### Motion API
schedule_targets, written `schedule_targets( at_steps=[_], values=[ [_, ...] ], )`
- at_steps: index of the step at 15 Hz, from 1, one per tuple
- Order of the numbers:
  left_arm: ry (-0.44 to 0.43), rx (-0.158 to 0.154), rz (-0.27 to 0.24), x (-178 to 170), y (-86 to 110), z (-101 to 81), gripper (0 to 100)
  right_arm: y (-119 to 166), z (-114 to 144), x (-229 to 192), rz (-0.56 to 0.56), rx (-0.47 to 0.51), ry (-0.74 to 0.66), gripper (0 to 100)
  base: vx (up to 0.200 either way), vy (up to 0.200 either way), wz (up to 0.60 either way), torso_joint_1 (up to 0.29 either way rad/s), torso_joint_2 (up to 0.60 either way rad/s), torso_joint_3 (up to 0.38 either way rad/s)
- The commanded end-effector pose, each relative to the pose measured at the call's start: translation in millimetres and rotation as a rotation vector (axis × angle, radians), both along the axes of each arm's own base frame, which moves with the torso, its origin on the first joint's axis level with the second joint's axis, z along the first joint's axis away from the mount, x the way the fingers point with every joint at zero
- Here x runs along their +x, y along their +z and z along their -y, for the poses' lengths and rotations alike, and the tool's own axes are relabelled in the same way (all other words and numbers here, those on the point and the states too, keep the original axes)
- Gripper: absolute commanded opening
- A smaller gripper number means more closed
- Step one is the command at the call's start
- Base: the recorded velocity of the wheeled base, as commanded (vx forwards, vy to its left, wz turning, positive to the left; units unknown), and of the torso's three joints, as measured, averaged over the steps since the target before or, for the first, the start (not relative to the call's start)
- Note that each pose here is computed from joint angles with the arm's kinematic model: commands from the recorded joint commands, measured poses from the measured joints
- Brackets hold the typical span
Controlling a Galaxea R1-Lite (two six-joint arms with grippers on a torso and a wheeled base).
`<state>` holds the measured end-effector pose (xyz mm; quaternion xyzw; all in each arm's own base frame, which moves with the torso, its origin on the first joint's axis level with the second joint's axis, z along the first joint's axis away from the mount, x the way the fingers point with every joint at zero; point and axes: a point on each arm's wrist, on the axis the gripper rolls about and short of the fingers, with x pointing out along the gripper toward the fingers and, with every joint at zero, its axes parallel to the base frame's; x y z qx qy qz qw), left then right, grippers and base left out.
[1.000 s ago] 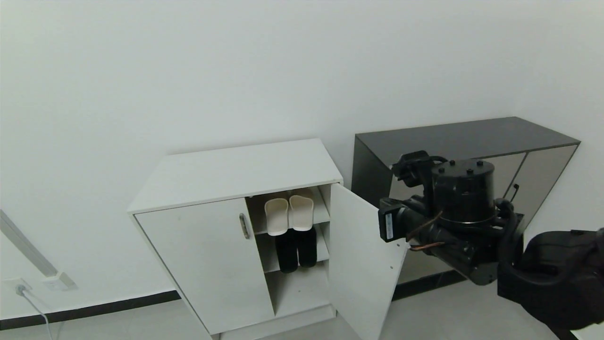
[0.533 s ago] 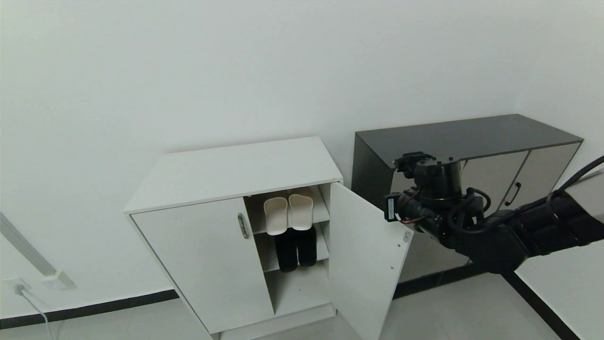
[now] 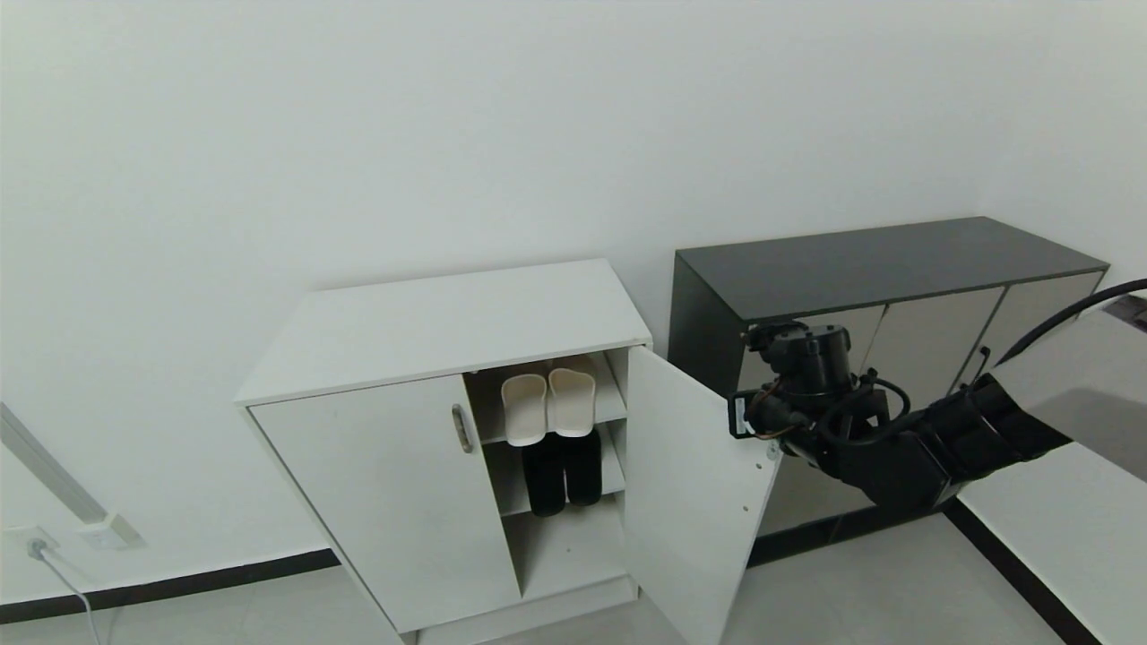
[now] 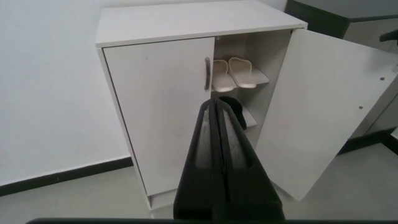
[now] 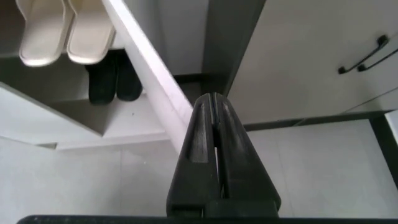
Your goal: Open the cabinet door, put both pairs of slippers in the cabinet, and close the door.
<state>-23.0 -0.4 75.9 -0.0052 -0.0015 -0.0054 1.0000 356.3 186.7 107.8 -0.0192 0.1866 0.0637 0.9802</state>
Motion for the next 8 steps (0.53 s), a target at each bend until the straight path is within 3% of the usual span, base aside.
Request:
schedule_targets(
  at_steps=[1, 8],
  values=[
    [0.002, 0.000, -0.001, 0.1, 0.0, 0.0, 0, -5.8, 0.0, 1.5, -0.017, -0.010, -0.002, 0, 0.000, 0.000, 0.00, 0.000, 0.00, 0.000],
    [0.002, -0.002, -0.001, 0.1, 0.0, 0.0, 0, -8.3, -4.2, -1.2, -0.025, -0.014, 0.010, 0, 0.000, 0.000, 0.00, 0.000, 0.00, 0.000]
  ],
)
